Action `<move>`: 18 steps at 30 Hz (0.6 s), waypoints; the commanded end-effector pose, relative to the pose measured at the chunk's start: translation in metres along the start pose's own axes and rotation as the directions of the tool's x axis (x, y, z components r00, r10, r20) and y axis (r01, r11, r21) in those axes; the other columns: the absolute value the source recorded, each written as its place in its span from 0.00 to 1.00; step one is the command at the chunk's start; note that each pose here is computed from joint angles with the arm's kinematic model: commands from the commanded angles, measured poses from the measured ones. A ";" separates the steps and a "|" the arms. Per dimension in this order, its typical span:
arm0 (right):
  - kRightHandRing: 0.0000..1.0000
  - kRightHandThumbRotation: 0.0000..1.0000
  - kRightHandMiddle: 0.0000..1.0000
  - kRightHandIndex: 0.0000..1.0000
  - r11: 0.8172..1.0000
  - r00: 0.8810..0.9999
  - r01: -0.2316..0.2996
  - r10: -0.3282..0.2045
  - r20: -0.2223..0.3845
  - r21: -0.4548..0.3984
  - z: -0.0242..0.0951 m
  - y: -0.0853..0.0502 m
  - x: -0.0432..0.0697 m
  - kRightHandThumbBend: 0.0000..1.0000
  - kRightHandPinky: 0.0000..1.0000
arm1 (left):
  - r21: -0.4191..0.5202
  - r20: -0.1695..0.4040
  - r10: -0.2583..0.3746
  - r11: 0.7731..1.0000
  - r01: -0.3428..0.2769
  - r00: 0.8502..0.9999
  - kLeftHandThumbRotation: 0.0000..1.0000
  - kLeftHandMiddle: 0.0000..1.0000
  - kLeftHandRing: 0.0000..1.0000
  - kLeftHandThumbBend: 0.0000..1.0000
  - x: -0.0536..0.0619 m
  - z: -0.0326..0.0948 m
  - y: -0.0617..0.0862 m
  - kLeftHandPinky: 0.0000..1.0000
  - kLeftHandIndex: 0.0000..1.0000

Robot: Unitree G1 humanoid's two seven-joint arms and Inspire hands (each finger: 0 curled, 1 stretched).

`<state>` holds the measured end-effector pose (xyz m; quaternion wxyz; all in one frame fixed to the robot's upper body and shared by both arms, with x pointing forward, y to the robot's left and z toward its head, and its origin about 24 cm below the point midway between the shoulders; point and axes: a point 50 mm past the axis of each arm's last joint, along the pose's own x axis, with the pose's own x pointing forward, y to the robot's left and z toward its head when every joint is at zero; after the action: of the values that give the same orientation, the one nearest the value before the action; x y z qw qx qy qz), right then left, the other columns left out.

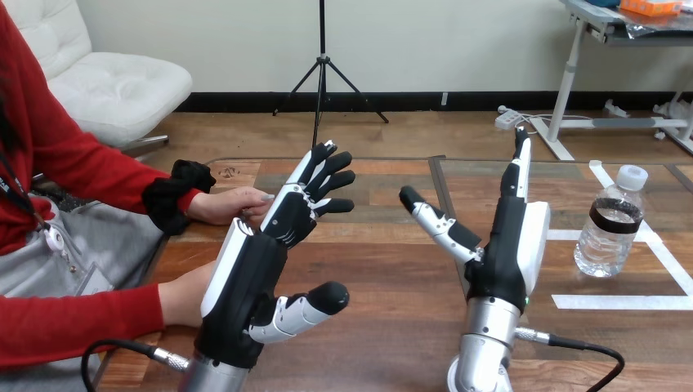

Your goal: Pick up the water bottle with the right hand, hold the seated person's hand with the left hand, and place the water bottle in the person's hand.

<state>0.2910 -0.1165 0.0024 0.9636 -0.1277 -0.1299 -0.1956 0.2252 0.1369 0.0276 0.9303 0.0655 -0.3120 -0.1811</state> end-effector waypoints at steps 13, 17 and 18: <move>1.00 0.56 1.00 1.00 0.993 0.989 0.122 -0.122 0.082 0.000 0.007 -0.020 0.012 1.00 0.99 | -0.001 0.059 0.002 1.000 -0.002 0.998 0.78 0.92 0.88 0.84 0.014 0.004 0.003 0.77 0.95; 1.00 0.58 1.00 1.00 0.991 0.987 0.136 -0.135 0.083 -0.007 0.005 -0.025 0.011 1.00 1.00 | -0.004 0.057 -0.001 1.000 0.001 0.998 0.77 0.92 0.88 0.84 0.014 0.004 0.003 0.77 0.95; 1.00 0.58 1.00 1.00 0.991 0.988 0.136 -0.135 0.080 -0.007 0.003 -0.027 0.010 1.00 1.00 | -0.007 0.058 -0.002 1.000 0.002 0.998 0.77 0.92 0.88 0.84 0.014 0.004 0.003 0.78 0.95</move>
<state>0.2846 -0.1309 0.0036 0.9503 -0.1291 -0.1469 -0.2423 0.2251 0.1371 0.0277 0.9306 0.0613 -0.3125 -0.1803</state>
